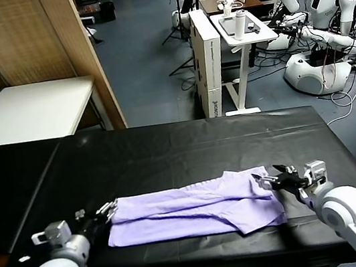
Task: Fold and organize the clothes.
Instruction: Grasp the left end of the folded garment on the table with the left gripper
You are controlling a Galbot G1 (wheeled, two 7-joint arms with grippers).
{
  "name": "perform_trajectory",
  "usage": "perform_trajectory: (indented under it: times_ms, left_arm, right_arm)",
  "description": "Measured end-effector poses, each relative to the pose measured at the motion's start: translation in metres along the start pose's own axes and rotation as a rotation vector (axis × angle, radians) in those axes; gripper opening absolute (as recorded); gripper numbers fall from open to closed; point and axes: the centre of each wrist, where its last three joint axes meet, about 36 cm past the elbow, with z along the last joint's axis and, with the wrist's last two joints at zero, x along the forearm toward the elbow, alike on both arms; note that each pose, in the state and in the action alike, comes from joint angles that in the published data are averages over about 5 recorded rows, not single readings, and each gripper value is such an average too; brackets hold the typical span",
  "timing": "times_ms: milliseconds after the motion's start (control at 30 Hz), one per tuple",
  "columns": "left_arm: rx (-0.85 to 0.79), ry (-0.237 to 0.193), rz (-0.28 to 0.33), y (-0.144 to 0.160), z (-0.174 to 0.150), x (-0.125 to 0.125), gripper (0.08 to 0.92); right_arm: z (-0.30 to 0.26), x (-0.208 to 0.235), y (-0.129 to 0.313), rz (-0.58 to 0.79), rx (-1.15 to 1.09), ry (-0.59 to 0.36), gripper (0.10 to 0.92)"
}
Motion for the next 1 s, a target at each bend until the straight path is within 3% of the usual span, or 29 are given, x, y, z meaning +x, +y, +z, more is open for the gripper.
perform_trajectory:
  times_ms: [300,467,667,1000]
  left_arm:
    - [0.025,0.044,0.010,0.000,0.012,-0.022,0.907]
    - [0.030,0.060,0.009,0.001,0.017,-0.025,0.907]
    - [0.031,0.068,0.011,0.001,0.020,-0.026,0.832]
    - [0.030,0.084,0.011,0.002,0.027,-0.025,0.555]
  right_arm:
    - [0.000,-0.022,-0.002,0.025,-0.069,-0.016,0.903]
    - [0.006,-0.031,-0.002,0.033,-0.090,-0.007,0.863]
    - [0.010,-0.037,-0.003,0.036,-0.104,0.003,0.654]
    - [0.019,-0.039,-0.004,0.041,-0.114,0.014,0.369]
